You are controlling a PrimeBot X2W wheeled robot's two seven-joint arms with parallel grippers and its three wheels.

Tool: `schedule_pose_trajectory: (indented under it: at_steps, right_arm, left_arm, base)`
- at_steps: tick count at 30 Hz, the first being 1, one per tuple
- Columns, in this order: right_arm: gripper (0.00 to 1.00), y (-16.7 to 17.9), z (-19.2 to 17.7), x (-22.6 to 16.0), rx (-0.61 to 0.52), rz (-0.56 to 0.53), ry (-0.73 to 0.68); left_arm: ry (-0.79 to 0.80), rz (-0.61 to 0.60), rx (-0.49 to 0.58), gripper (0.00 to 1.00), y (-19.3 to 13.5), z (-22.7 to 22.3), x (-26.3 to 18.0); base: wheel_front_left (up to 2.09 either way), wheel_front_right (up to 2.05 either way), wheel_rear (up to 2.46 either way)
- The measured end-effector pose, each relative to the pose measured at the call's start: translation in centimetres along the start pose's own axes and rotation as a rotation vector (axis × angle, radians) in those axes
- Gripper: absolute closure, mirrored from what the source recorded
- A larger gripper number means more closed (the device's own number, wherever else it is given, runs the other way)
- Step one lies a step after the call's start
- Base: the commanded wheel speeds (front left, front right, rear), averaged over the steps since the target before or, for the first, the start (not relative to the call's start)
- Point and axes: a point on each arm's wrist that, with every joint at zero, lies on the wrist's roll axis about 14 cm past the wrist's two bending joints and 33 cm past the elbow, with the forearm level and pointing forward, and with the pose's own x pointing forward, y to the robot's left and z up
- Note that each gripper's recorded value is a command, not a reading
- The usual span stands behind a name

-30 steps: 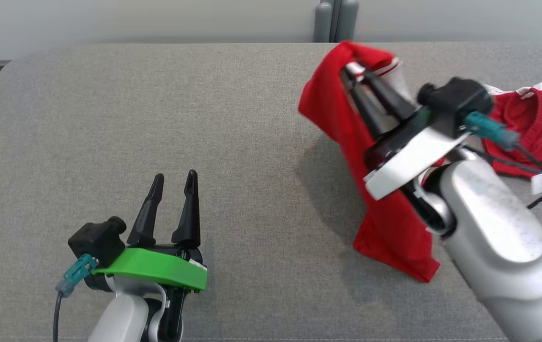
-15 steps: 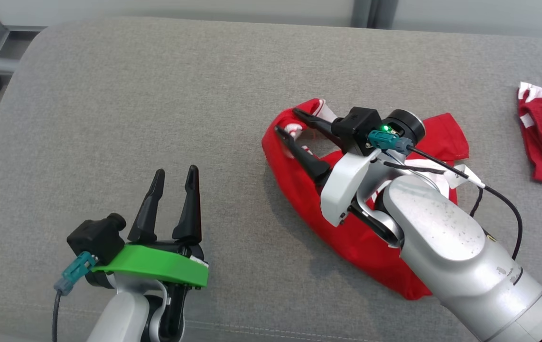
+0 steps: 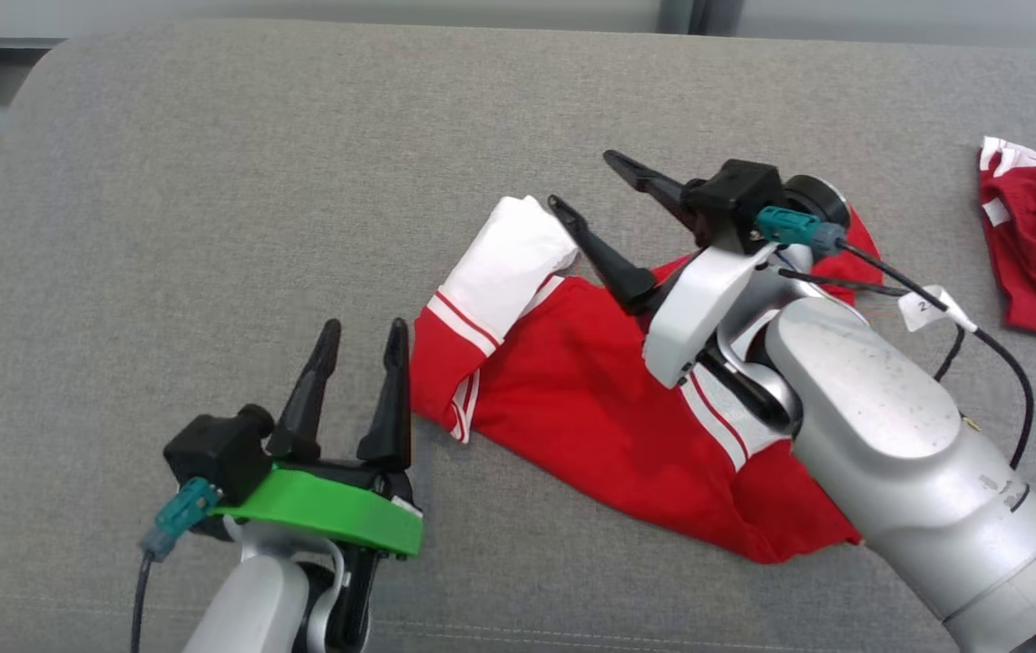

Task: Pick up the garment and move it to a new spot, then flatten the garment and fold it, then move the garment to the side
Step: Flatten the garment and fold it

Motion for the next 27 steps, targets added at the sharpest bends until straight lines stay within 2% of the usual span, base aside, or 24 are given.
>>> schedule_pose_trajectory:
  at_steps: [5, 8, 10, 11, 14, 20, 25, 27]
  right_arm:
    - [0.00, -4.8, -0.8, -2.9, -0.006, -0.137, 0.003]
    - [0.00, -7.4, -2.0, -5.6, 0.023, -0.255, 0.010]
    - [0.00, -8.9, -2.9, -7.6, 0.049, -0.342, 0.013]
    - [0.00, -10.4, -3.8, -9.7, 0.069, -0.426, 0.020]
    - [0.00, -11.6, -5.8, -12.8, 0.085, -0.519, 0.065]
    - [0.00, -12.0, -8.3, -17.0, 0.121, -0.619, 0.127]
    - [0.00, -11.8, -8.4, -18.1, 0.134, -0.648, 0.121]
    - [0.00, -11.6, -8.1, -18.3, 0.137, -0.646, 0.109]
  left_arm:
    - [0.056, -0.176, 0.006, 0.00, -4.9, -2.0, 0.9]
    - [0.112, -0.290, 0.017, 0.00, -8.1, -3.5, 1.2]
    - [0.168, -0.367, 0.036, 0.00, -10.1, -5.1, 1.0]
    - [0.217, -0.432, 0.052, 0.00, -11.8, -6.5, 0.8]
    - [0.300, -0.523, 0.073, 0.00, -14.1, -8.6, 0.4]
    - [0.425, -0.667, 0.147, 0.00, -17.4, -12.2, 0.0]
    - [0.508, -0.694, 0.209, 0.00, -17.9, -14.8, 1.0]
    - [0.535, -0.694, 0.279, 0.00, -17.9, -16.2, 2.2]
  base:
    - [0.00, 0.00, 0.00]
    - [0.00, 0.00, 0.00]
    - [0.00, 0.00, 0.00]
    - [0.00, 0.00, 0.00]
    - [0.00, 0.00, 0.00]
    - [0.00, 0.00, 0.00]
    - [0.00, 0.00, 0.00]
    - [0.00, 0.00, 0.00]
